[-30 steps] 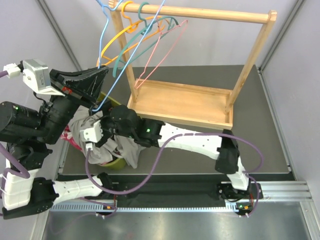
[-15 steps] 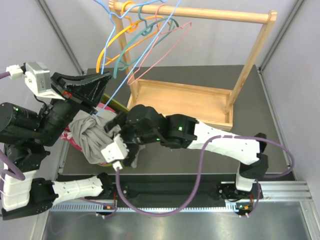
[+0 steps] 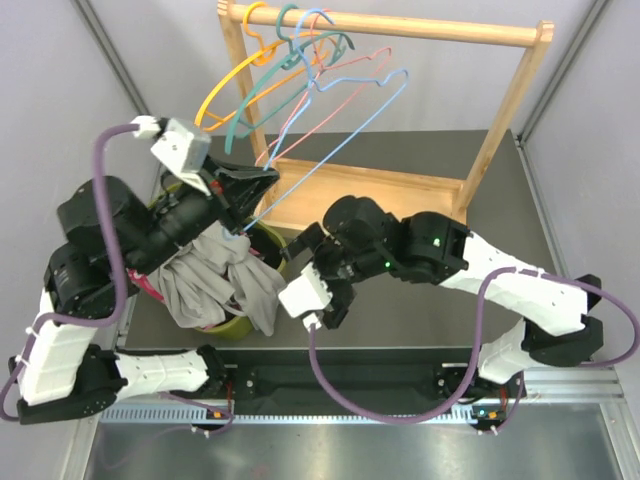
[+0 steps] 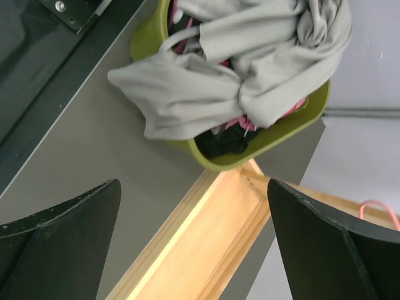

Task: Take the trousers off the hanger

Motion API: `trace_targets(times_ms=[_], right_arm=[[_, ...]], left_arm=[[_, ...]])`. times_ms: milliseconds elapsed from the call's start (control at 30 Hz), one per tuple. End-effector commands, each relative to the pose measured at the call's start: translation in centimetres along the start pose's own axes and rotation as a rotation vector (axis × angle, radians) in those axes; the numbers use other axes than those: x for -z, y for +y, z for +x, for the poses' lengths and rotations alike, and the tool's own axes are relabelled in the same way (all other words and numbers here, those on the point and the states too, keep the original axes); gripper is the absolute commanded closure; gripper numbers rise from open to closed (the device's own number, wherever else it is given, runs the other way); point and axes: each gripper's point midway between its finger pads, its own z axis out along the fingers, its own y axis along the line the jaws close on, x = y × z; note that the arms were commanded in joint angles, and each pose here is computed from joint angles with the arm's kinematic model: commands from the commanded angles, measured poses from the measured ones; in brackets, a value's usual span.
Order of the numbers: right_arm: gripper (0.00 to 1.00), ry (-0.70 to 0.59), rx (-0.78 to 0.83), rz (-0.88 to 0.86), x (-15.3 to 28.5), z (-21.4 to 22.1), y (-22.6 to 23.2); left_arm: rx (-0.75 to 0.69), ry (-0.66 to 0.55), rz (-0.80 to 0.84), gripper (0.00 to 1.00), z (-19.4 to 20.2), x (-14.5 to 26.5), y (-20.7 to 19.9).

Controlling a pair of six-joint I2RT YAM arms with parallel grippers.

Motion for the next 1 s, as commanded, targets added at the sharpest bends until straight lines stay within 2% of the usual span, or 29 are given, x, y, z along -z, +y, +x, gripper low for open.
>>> trace_targets(times_ms=[0,233,433,600,767,967], right_arm=[[0.0,-0.046,-0.028,-0.007,3.0,0.4,0.9],[0.0,-0.061,-0.138,0.056,6.5,2.9,0.6],[0.0,-0.054,-0.225,0.172,10.9,5.1,0.6],[0.0,-0.024,-0.304,0.289,14.9,7.1,2.5],[0.0,0.043,-0.372,0.419,18.0,9.2,5.3],[0.0,0.091,-0.447,0.531,19.2,10.7,10.6]], left_arm=[[-0.028,0.059,-0.012,1.0,1.3,-0.9,0.1],[-0.143,0.158,-0.126,1.0,4.9,-5.4,1.9],[-0.19,0.151,-0.213,1.0,5.7,-10.2,3.2],[-0.156,0.105,-0.273,1.0,5.2,-13.4,5.2],[-0.102,0.05,-0.255,1.0,4.3,-15.4,6.3],[-0.004,0.035,-0.246,1.0,4.3,-16.5,8.2]])
